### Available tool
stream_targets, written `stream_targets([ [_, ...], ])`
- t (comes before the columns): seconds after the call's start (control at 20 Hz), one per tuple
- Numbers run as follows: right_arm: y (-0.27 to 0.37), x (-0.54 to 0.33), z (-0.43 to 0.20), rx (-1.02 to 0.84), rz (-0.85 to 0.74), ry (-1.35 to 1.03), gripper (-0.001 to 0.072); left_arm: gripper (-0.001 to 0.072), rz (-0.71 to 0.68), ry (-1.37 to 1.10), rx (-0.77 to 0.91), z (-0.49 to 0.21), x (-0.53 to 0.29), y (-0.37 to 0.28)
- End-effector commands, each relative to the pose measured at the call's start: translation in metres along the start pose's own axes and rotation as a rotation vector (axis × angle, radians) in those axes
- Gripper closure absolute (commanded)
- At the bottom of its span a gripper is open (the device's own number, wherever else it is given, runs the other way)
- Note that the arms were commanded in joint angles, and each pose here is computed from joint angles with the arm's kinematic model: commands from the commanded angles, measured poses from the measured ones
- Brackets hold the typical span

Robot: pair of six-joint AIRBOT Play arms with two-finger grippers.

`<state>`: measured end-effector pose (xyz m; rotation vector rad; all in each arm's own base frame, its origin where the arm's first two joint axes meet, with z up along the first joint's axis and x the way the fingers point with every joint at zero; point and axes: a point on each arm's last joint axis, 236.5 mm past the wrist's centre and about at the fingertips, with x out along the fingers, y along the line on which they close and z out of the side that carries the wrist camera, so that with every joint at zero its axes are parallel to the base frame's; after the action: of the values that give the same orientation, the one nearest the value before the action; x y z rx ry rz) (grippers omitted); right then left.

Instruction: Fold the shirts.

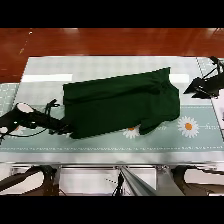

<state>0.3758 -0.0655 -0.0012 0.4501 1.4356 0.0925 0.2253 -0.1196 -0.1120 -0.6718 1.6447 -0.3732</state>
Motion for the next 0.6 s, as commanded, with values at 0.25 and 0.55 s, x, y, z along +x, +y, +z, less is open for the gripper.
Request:
stream_targets([
  [0.25,-0.035,0.032,-0.076,0.145,0.094,0.168,0.0161,0.0681,-0.089,0.028,0.062,-0.004,0.013,-0.025],
  [0.55,-0.027,0.073,-0.096,0.170,0.108,0.170,0.0161,0.0681,-0.089,0.027,0.062,-0.003,0.013,-0.025],
])
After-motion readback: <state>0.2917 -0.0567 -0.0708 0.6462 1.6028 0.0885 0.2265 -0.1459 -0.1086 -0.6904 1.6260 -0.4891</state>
